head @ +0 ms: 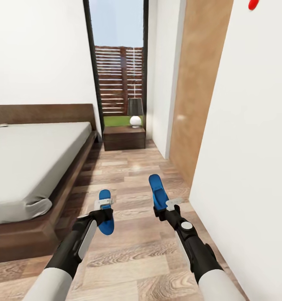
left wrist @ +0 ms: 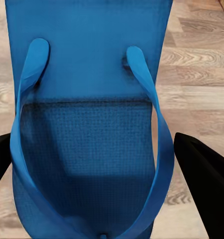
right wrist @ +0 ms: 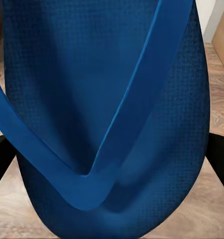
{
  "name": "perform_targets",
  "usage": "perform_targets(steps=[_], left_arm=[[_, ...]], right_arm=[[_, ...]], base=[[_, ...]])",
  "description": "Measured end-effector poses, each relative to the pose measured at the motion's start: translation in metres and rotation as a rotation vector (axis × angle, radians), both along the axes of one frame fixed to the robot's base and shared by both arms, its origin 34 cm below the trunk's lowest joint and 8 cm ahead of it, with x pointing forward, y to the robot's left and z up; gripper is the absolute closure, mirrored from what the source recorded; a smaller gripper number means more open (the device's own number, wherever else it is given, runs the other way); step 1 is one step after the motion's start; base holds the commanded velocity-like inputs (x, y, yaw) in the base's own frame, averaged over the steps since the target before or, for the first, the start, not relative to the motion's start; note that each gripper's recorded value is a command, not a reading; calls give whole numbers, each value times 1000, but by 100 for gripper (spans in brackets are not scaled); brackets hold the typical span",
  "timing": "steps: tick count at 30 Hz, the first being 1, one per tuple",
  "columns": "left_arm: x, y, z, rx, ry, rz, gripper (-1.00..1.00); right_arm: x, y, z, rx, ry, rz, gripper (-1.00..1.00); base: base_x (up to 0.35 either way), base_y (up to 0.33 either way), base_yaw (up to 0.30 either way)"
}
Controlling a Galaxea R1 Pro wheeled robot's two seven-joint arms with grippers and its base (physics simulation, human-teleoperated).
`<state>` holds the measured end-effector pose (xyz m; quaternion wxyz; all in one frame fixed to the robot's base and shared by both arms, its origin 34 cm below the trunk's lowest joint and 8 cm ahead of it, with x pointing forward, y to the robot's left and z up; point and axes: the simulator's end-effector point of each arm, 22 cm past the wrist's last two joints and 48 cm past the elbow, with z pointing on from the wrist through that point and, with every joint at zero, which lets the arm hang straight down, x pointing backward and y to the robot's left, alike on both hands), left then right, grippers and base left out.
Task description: In the bedroom, move the book from the bed onto either nightstand, and place the two sandals side by side next to the bed.
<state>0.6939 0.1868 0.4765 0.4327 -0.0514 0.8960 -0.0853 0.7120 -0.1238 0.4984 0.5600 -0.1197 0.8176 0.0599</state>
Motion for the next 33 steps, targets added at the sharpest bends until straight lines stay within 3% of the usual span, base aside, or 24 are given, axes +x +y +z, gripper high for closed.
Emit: perform_targets(steps=[33], left_arm=[[-1, 2, -4, 1, 9, 2, 100]], right_arm=[[-6, 15, -9, -23, 15, 39, 100]], base=[[330, 0, 0]])
